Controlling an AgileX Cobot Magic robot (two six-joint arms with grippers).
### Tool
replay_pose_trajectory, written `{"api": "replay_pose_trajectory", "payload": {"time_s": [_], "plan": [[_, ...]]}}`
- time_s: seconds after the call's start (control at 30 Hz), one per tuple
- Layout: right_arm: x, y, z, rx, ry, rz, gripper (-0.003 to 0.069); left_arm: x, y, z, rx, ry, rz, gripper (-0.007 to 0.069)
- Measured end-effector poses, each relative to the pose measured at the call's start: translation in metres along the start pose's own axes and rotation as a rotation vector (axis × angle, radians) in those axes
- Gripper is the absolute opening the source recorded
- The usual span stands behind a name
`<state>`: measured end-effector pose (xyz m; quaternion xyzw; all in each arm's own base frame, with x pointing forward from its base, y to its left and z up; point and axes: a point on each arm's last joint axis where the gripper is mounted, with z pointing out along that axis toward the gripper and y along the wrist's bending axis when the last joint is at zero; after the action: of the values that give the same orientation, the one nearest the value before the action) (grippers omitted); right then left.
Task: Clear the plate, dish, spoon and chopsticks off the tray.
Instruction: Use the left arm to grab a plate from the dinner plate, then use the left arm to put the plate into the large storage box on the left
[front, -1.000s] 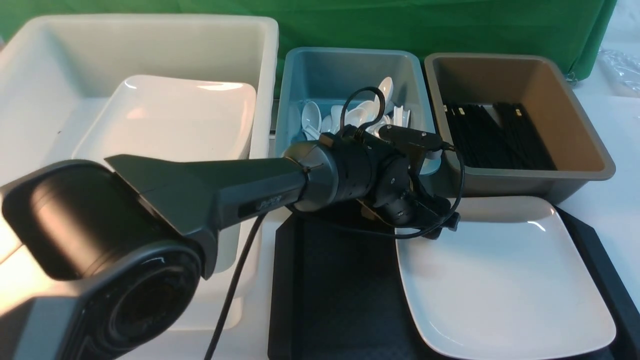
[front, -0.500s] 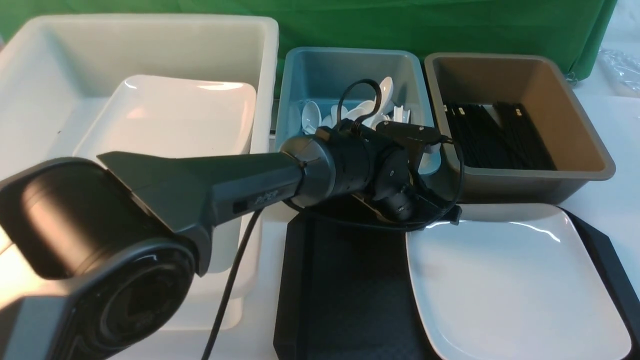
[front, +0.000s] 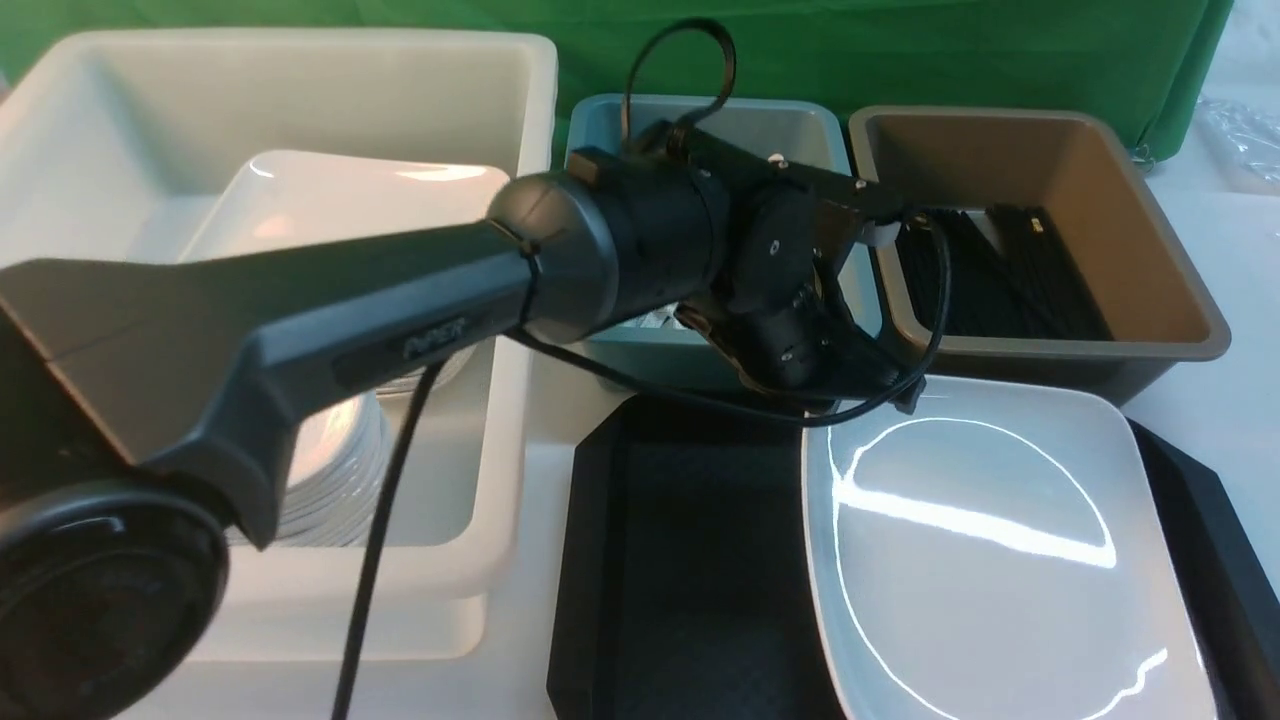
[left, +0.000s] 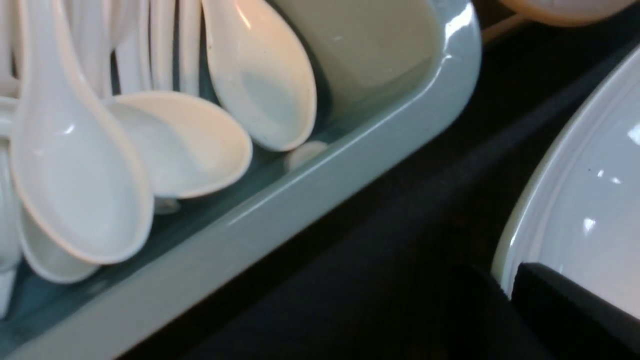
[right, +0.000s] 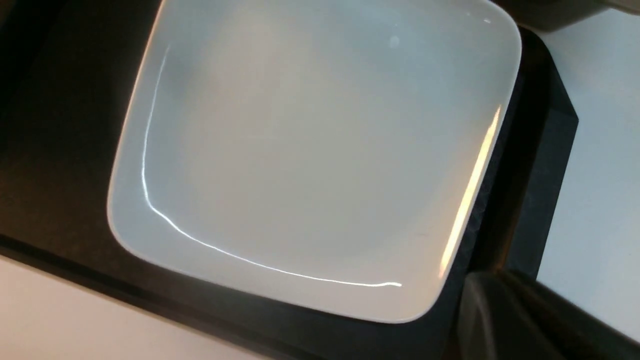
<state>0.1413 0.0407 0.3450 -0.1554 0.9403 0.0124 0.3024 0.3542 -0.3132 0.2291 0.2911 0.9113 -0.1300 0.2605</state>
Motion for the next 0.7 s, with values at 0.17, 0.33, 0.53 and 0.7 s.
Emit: {"api": "replay_pose_trajectory", "payload": {"time_s": [0.17,0.33,0.53,0.7], "plan": [[-0.001,0.000,0.000,0.000,-0.007,0.000,0.0024,-0.002,0.000,-0.010,-0.001,0.000,0.024,0.0049],[-0.001,0.000,0.000,0.000,-0.013,0.000,0.0024,-0.001,0.000,-0.016,-0.008,0.021,0.041,0.0046],[-0.001,0.000,0.000,0.000,-0.015,0.000,0.0024,0.015,0.009,-0.008,-0.029,0.100,0.036,0.0050],[-0.001,0.000,0.000,0.000,-0.015,0.000,0.0024,0.031,0.026,0.001,-0.014,0.174,-0.046,0.0054]]}}
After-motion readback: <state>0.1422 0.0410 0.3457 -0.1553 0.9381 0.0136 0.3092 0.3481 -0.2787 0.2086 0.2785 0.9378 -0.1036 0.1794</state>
